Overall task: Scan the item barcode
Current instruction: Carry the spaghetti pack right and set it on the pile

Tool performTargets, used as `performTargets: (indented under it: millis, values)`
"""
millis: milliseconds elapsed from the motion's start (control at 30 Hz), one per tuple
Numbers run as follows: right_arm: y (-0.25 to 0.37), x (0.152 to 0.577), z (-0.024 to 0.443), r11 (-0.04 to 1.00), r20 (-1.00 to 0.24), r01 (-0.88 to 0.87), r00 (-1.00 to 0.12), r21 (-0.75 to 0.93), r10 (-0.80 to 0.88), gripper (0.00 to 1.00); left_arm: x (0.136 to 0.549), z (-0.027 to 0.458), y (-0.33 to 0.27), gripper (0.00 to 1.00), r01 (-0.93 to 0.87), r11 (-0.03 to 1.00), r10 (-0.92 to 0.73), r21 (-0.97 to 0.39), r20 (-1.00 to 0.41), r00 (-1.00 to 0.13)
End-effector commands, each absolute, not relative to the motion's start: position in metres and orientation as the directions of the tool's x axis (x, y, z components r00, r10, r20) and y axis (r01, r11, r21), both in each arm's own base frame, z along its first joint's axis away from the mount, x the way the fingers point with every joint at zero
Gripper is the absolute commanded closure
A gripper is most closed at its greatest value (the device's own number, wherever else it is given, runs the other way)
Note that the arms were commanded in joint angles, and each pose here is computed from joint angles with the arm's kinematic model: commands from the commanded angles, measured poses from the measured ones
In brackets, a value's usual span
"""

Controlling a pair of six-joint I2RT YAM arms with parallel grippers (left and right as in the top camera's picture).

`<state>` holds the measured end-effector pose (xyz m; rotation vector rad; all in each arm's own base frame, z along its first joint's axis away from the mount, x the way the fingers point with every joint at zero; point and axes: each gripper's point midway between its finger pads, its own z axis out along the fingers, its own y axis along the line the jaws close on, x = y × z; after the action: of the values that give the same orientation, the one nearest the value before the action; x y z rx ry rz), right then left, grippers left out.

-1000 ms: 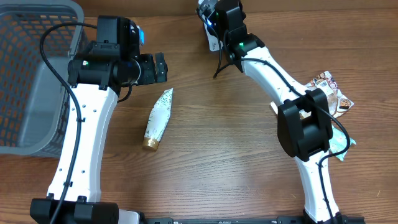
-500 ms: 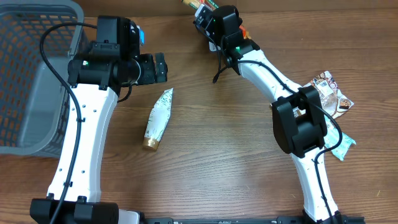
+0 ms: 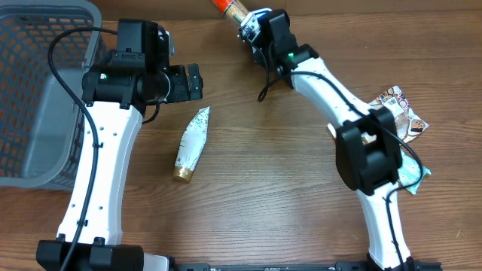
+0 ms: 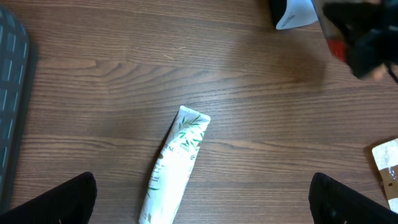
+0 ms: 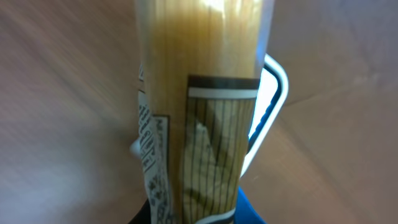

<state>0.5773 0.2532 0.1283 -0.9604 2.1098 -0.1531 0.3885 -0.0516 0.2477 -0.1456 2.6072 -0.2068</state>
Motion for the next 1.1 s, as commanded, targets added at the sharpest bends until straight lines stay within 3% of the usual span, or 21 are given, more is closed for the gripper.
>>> performTargets:
  millis: [0,133,300,500,767,1067]
  values:
    - [0.252,0.539,0.321,0.878,-0.896,-0.469,-0.34,-0.102,-0.286,0.96,0.389,0.259,-0.052,0.0,-0.044,0.985,-0.127,-0.169,-0.517,-0.847]
    - [0.21,0.492,0.35,0.938,-0.847,-0.314,-0.53,0.144,-0.048,0.96,0.389,0.259,-0.052,0.0,-0.044,0.985,-0.127,-0.169,-0.517,-0.847]
    - [0.16,0.454,0.349,0.963,-0.752,-0.167,-0.657,0.212,0.052,0.96,0.389,0.259,-0.052,0.0,-0.044,0.985,-0.127,-0.169,-0.517,-0.847]
    - [0.092,0.423,0.304,0.965,-0.544,0.111,-0.808,0.237,0.226,0.96,0.389,0.259,-0.052,0.0,-0.044,0.985,-0.127,-0.169,-0.517,-0.847]
    - [0.039,0.41,0.22,0.937,-0.343,0.308,-0.873,0.165,0.347,0.96,0.389,0.259,-0.052,0.0,-0.044,0.985,-0.127,-0.169,-0.517,-0.847]
    - [0.005,0.401,0.156,0.897,-0.261,0.42,-0.859,0.135,0.441,0.96,0.389,0.259,-0.052,0.0,-0.044,0.985,-0.127,-0.169,-0.517,-0.847]
